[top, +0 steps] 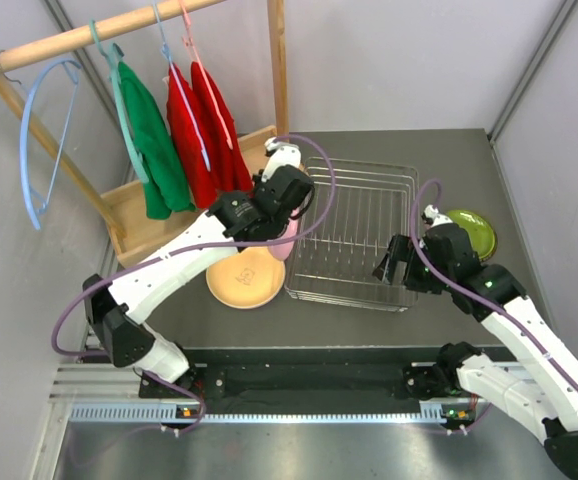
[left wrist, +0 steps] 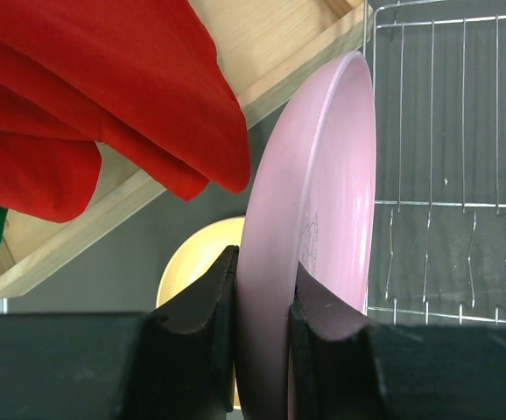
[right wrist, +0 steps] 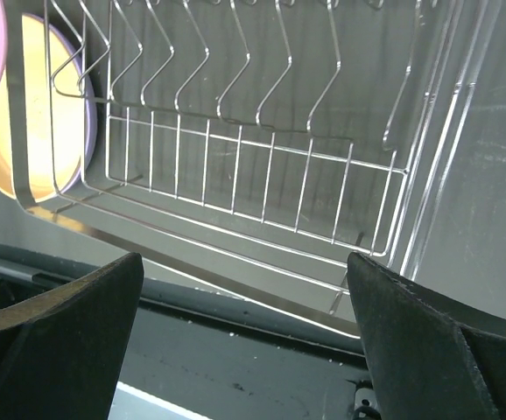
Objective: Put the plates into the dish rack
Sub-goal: Insert the plate into the dish rack.
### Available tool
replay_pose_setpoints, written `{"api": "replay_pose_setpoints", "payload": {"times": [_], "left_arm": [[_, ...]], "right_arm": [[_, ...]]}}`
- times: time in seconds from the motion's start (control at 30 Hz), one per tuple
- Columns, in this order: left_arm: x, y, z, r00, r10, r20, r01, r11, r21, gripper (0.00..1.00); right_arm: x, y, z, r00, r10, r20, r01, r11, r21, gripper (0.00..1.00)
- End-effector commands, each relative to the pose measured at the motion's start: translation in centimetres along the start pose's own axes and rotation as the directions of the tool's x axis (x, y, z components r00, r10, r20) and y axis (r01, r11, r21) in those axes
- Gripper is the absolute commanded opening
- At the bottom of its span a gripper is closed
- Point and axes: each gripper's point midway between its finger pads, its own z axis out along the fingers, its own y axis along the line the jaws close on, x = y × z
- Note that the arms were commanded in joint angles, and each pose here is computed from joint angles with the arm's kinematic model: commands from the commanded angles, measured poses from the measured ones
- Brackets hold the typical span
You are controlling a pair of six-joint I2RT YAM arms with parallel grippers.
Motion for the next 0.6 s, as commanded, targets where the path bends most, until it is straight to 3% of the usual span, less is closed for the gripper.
{"api": "replay_pose_setpoints", "payload": {"times": [0.0, 0.17, 0.57], "left_arm": [[-2.2, -1.0, -0.7, 0.997, 0.004, 0.073, -0.003, 1.0, -0.004, 0.0], [-1.9, -2.4, -0.8, 0.997, 0.033, 0.07, -0.032, 0.999, -0.018, 0.0], [-1.1, -2.2, 0.4, 0.998, 0.049, 0.05, -0.043, 0.991, -0.128, 0.0]], "right_arm": [[-2.4, 0.3, -1.2, 0.995, 0.019, 0.096, -0.02, 1.0, 0.005, 0.99], [-3.1, 0.6, -1.8, 0.989, 0.038, 0.144, -0.036, 0.999, -0.015, 0.99], [-2.8, 0.5, -1.6, 0.991, 0.041, 0.129, -0.04, 0.999, -0.01, 0.99]]}}
